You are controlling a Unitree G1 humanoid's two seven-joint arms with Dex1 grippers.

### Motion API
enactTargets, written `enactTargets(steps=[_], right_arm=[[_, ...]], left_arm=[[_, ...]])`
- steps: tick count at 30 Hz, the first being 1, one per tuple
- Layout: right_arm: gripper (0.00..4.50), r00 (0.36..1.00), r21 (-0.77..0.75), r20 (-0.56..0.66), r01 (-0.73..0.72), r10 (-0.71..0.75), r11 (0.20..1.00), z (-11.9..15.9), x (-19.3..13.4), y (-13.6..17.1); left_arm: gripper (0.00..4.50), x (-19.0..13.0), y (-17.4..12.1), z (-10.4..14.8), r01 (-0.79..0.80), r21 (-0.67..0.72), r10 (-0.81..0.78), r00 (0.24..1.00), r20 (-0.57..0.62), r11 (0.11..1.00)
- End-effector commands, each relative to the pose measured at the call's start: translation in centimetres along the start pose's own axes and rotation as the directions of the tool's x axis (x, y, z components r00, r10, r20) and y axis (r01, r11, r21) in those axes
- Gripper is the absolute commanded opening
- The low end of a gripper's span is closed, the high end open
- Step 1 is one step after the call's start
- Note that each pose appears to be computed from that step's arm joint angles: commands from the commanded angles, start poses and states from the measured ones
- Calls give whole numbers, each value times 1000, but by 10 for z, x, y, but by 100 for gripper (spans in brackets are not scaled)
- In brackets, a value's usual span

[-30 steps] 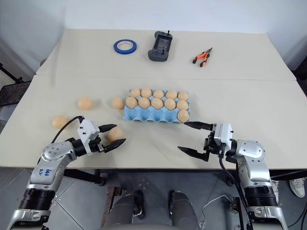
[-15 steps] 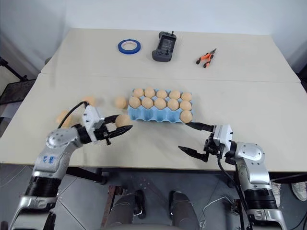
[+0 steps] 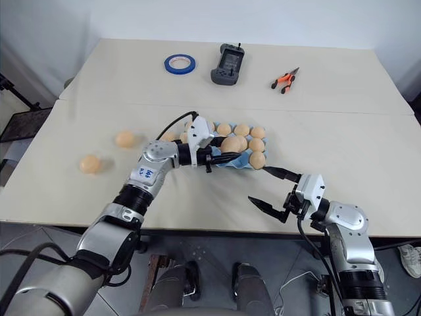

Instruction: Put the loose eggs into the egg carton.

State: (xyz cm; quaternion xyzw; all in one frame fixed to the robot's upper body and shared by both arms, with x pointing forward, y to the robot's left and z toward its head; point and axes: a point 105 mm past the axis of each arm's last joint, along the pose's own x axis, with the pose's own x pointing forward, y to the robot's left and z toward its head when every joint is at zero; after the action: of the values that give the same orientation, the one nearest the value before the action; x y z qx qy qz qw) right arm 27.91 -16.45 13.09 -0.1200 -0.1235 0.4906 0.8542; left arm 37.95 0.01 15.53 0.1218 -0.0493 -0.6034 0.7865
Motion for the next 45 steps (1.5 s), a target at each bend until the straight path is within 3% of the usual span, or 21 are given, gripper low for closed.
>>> enactTargets(steps=[1,4,12,16,20,28,35,39,45], right_arm=[[450,999,-47,30,37,-36,998,12,-2,-1],[450,999,-47,33,45,-44,998,12,-1,0],[450,998,-41,43,47,-45,998,14,2,2],[450,998,-32,45,35,-34,999,13,4,2],[450,999,-28,50,14,-12,1000,13,8,-2],[450,998,-28,61,-30,32,999,13,11,-5],[450,996,-25,66,-51,53,998,13,15,-8],[450,997,-26,64,-47,49,999,14,14,-11],[450,997,-35,56,-43,45,998,15,12,-14]], left_arm=[[177,16,-5,8,53,34,-54,999,9,998],[177,25,-7,5,63,25,-63,998,-2,998],[440,19,-1,7,25,94,-25,1000,5,995],[446,-4,7,4,-32,124,31,999,9,992],[446,-60,1,14,-96,177,82,993,80,980],[446,-157,-23,-9,-237,123,240,971,-6,964],[446,-244,-29,-22,-530,115,536,844,-30,840],[446,-259,-32,-25,-578,95,583,811,-49,811],[446,-248,-29,-27,-582,62,585,811,-29,811]])
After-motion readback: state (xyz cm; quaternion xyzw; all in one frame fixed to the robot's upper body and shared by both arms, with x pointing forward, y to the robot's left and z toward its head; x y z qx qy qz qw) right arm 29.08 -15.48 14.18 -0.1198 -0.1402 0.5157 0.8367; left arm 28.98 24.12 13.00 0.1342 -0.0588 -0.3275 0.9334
